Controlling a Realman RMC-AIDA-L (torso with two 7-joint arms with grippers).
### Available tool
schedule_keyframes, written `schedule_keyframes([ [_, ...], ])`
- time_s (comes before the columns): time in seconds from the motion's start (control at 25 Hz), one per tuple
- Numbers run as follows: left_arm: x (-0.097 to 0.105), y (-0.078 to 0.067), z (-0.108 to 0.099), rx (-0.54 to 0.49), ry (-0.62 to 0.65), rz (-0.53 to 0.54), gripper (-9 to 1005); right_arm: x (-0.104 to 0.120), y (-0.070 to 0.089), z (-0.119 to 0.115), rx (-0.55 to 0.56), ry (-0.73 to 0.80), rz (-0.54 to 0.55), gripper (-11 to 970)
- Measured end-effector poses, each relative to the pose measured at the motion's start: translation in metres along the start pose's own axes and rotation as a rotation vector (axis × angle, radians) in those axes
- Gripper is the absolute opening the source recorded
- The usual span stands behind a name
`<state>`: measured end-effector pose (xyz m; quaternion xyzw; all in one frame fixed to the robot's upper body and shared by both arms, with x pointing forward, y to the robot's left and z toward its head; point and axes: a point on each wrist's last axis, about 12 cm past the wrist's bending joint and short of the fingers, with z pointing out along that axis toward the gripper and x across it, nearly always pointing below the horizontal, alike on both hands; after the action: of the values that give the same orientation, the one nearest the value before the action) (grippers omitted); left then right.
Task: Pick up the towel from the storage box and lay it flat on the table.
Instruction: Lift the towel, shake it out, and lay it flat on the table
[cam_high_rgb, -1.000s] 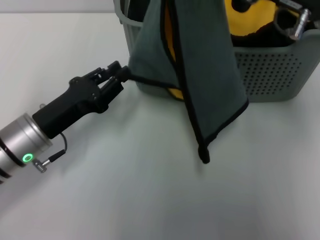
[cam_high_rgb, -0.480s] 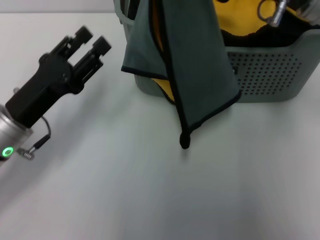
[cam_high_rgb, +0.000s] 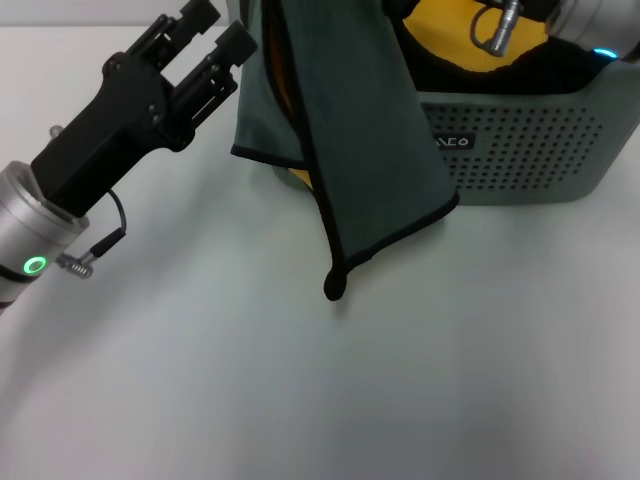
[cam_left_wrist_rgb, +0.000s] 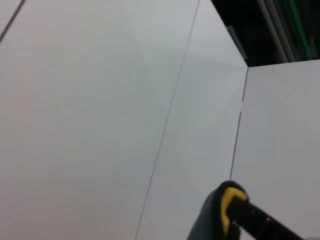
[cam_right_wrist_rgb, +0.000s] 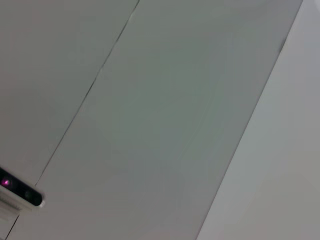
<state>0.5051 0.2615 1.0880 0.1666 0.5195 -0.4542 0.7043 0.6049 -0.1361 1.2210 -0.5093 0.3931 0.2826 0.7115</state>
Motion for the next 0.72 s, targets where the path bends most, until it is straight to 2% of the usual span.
schedule_keyframes([
  [0.32,0.001,0.003,0.01,0.008,0.007,0.015,635,0.0,0.003,0.012,-0.027,0.01,-0.008,24],
  [0.72,0.008,0.012,0.005,-0.095,0.057,0.046,635,-0.004,0.005,0.013,-0.039,-0.004,-0.019,27],
])
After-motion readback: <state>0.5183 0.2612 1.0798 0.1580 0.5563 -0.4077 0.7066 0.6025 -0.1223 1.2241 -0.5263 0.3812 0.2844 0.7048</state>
